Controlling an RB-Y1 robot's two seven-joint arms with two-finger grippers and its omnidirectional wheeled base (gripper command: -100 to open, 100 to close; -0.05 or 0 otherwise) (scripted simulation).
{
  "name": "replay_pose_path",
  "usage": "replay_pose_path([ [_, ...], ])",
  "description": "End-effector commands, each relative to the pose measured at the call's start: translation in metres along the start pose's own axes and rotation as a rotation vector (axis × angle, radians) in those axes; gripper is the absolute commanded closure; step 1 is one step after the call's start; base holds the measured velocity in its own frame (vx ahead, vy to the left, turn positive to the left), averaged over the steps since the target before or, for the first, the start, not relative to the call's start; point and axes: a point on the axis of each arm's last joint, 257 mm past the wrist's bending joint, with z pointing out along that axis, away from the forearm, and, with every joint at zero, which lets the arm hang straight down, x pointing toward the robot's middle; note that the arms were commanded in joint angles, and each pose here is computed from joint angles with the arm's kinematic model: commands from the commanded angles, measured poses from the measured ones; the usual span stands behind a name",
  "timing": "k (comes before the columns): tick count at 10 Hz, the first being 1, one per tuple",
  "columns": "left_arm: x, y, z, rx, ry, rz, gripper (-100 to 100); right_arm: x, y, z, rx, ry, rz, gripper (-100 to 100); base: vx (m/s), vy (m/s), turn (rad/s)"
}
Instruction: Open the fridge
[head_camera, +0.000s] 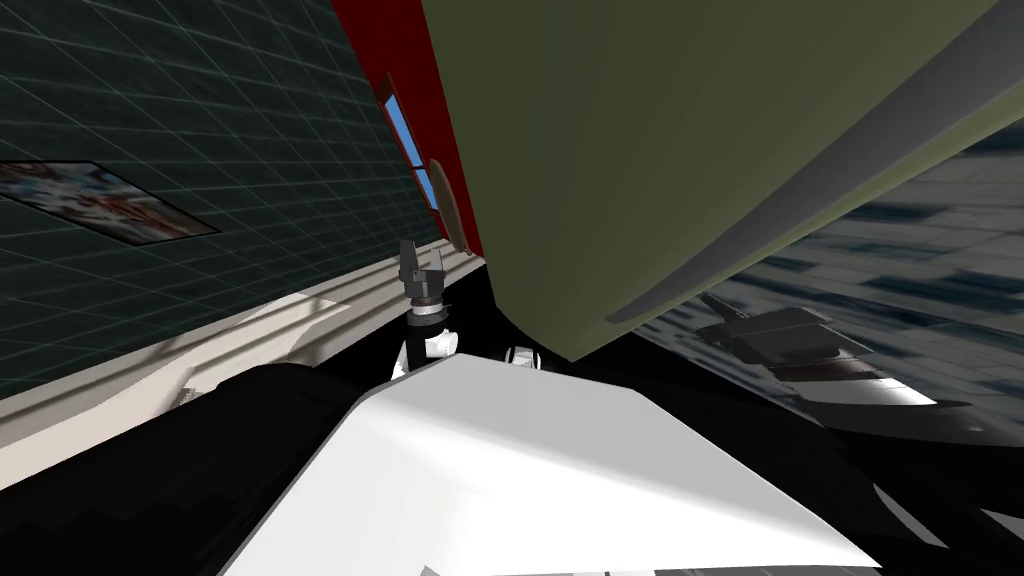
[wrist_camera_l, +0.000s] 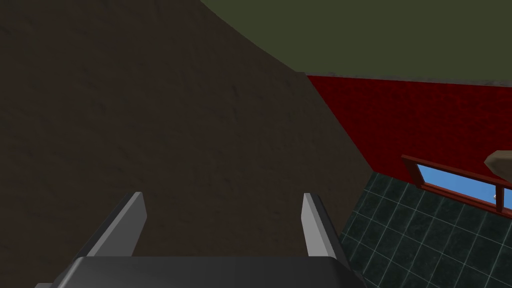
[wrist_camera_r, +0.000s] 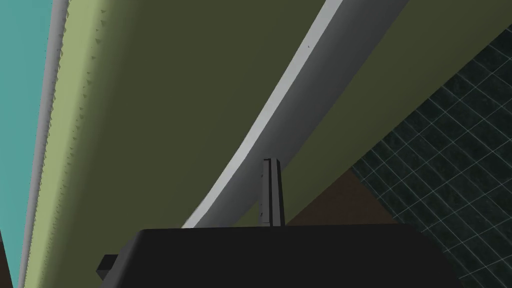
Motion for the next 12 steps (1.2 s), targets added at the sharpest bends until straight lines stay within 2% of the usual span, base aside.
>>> replay_pose_path([
  [1,0.000,0.000,0.000,0.000,0.000,0.000,0,0.009,-0.015,-0.005,0.033,0.025,-0.001,100,-0.121,0.276,-0.060],
  [3,0.000,0.000,0.000,0.000,0.000,0.000,0,0.021,-0.032,-0.013,0.077,0.059,-0.004,100,-0.127,0.357,-0.085],
  [4,0.000,0.000,0.000,0.000,0.000,0.000,0,0.021,-0.032,-0.013,0.077,0.059,-0.004,100,-0.099,0.317,-0.057],
  [6,0.000,0.000,0.000,0.000,0.000,0.000,0,0.032,-0.050,-0.023,0.122,0.092,-0.006,100,-0.103,0.373,-0.093],
  [7,0.000,0.000,0.000,0.000,0.000,0.000,0,0.032,-0.050,-0.023,0.122,0.092,-0.006,100,-0.111,0.279,-0.062],
  [9,0.000,0.000,0.000,0.000,0.000,0.000,0,0.043,-0.068,-0.033,0.168,0.124,-0.009,100,-0.184,0.222,-0.074],
  [10,0.000,0.000,0.000,0.000,0.000,0.000,0,0.043,-0.068,-0.033,0.168,0.124,-0.009,100,-0.133,0.252,-0.061],
  [12,0.000,0.000,0.000,0.000,0.000,0.000,0,0.053,-0.086,-0.045,0.213,0.156,-0.012,100,-0.120,0.346,-0.097],
])
